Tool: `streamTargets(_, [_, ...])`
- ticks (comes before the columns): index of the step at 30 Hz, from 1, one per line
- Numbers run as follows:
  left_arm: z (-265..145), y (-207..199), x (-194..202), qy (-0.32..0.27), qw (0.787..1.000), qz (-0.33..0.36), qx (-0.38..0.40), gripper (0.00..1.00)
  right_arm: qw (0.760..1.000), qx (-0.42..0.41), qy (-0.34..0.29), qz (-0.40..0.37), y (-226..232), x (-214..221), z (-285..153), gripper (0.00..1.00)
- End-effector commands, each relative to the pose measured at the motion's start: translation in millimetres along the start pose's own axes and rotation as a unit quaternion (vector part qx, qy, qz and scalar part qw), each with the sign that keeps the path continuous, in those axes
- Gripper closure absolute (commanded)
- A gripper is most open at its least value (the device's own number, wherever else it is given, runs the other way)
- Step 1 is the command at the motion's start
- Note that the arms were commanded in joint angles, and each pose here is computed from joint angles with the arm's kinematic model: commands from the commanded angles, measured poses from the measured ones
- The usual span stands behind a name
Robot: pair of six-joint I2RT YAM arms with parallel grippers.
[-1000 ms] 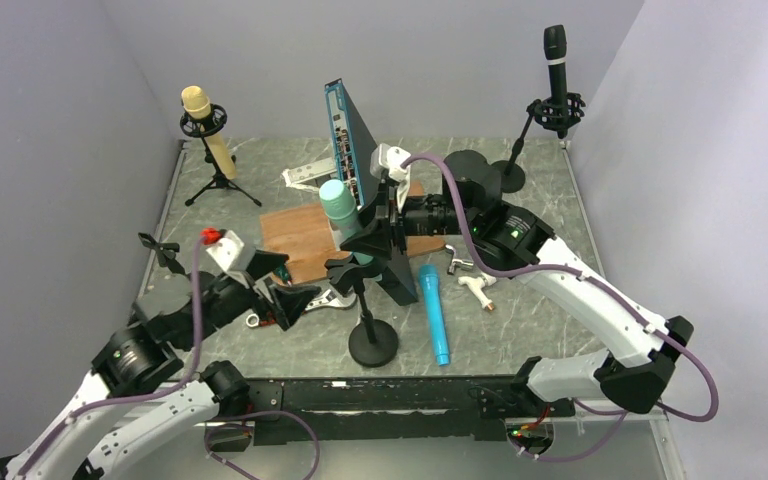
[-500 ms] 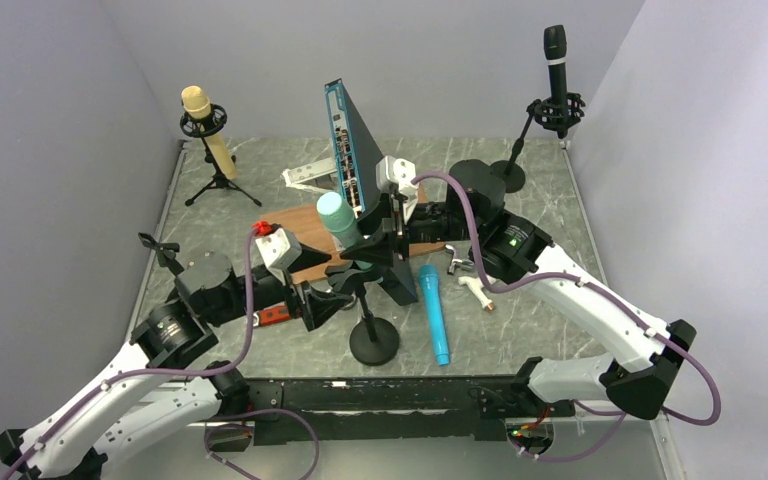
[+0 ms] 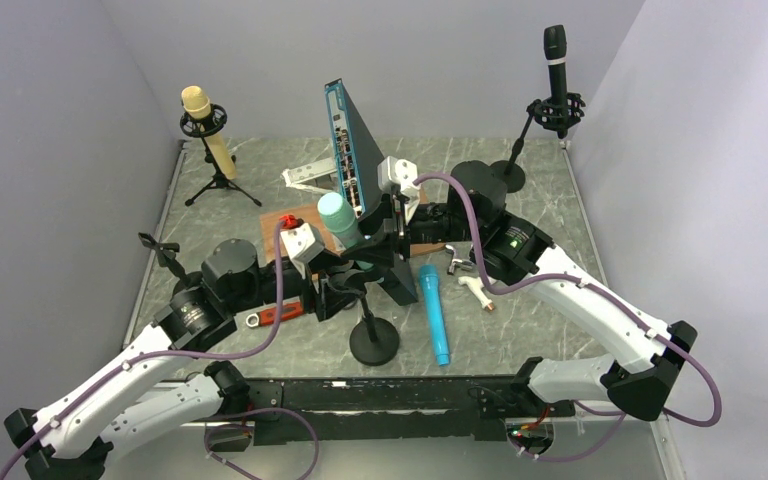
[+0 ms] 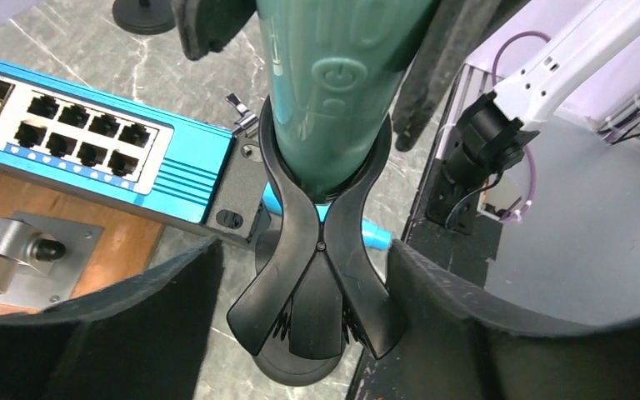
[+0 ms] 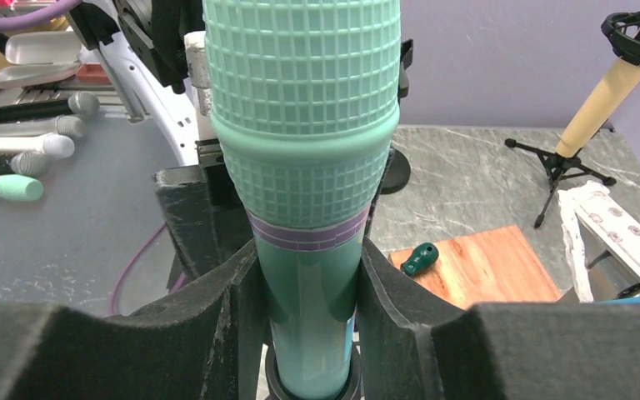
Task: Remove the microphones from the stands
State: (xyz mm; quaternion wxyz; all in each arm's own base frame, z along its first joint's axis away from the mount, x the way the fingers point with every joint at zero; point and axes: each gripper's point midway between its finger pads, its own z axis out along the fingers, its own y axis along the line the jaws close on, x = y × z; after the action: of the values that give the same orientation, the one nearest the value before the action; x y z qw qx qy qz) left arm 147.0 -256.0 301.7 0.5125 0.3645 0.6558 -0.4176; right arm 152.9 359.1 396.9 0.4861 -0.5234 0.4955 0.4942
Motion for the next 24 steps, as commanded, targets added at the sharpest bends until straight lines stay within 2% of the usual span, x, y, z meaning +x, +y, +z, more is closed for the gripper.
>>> streamTargets(1, [3, 1, -14, -0.013, 0.999, 0.032, 0.004, 0.36, 0.999, -0.003, -0.023, -0.024, 4, -12, -2, 1.00])
streamTargets(2, [3, 1, -14, -0.005, 0.999, 0.038, 0.004, 0.44, 0.999, -0.001, -0.024, -0.025, 4, -13, -3, 1.00])
streamTargets(3, [3, 3, -12, 0.003, 0.999, 0.042, 0.001, 0.57, 0.999, -0.001, -0.026, -0.026, 4, -15, -3, 1.00])
streamTargets(4, [3, 4, -9, 0.011, 0.999, 0.043, -0.002, 0.72, 0.999, -0.001, -0.027, -0.026, 4, -17, -3, 1.00])
streamTargets(5, [2, 7, -5, 0.020, 0.999, 0.042, -0.007, 0.93, 0.999, 0.000, -0.031, -0.029, 5, -20, -4, 1.00])
streamTargets(6, [2, 9, -3, 0.023, 0.999, 0.043, -0.013, 1.00, 0.999, 0.000, -0.034, -0.030, 5, -23, -5, 1.00])
streamTargets(11, [-1, 7, 3, 0.019, 0.999, 0.047, -0.008, 1.00, 0.998, 0.002, -0.056, -0.038, 8, -42, -8, 1.00])
streamTargets(16, [0, 5, 8, 0.024, 0.999, 0.042, -0.001, 1.00, 0.993, 0.052, -0.096, -0.053, 0, -81, -20, 1.00])
streamTargets(24, [3, 6, 17, 0.043, 0.998, 0.043, 0.003, 1.00, 0.961, 0.160, -0.197, -0.110, 0, -152, -74, 1.00])
